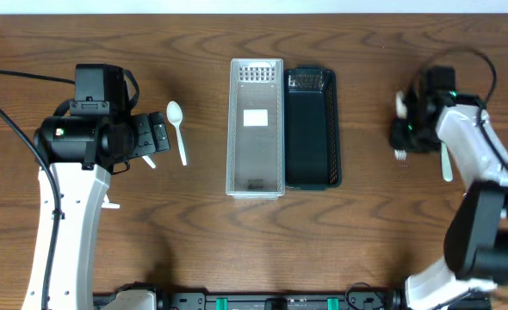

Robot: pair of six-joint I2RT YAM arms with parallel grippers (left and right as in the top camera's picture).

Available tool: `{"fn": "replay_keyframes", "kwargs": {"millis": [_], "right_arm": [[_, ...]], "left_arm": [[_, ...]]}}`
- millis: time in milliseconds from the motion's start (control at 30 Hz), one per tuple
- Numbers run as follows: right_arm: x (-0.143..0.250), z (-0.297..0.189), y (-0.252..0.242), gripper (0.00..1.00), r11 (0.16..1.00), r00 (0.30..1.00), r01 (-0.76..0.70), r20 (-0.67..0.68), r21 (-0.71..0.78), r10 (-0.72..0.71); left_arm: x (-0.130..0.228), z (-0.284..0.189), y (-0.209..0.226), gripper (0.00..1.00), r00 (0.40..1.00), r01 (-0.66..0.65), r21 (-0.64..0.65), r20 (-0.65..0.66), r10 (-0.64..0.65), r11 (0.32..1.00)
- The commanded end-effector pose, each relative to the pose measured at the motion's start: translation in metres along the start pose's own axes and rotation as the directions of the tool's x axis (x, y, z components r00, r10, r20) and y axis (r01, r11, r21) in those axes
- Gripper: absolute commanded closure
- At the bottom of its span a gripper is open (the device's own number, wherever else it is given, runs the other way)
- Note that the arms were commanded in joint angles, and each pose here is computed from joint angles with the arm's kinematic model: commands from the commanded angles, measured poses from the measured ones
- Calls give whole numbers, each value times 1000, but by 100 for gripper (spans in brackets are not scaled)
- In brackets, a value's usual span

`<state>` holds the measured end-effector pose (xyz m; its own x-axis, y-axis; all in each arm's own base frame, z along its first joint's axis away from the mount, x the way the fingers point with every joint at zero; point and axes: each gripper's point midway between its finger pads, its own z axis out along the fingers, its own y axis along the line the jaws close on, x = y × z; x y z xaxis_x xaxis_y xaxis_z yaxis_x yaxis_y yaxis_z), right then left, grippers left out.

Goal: Pack container
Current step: 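Carry the fork into the black basket and release it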

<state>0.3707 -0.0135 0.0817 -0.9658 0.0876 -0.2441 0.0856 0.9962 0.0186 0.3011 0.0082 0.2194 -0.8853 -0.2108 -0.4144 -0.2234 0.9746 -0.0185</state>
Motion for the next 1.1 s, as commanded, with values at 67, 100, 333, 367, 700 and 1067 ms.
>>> {"fn": "replay_keyframes", "kwargs": {"millis": [67,100,333,367,700,1067], "right_arm": [[-32,-87,88,72,990,966,95,250,-104,-67],[-30,-90,101,71,988,964,97,259,-119,-63],[-3,-57,157,71,990,987,67,157,-126,-47],[1,-48,160,72,990,990,75,131,-118,-59],[22,21,170,56,990,992,123,-26,-72,-125],[-66,-93,131,26,995,952,96,296,-35,-82]], "left_arm": [[-3,-1,1,2,1000,20,-5,5,-20,1000],[-3,-1,1,2,1000,20,-5,5,-20,1000],[-3,-1,1,2,1000,20,-5,5,-20,1000],[-3,-1,1,2,1000,20,-5,5,-20,1000],[-3,-1,1,2,1000,20,-5,5,-20,1000],[-3,-1,2,2,1000,20,-6,5,-20,1000]]}}
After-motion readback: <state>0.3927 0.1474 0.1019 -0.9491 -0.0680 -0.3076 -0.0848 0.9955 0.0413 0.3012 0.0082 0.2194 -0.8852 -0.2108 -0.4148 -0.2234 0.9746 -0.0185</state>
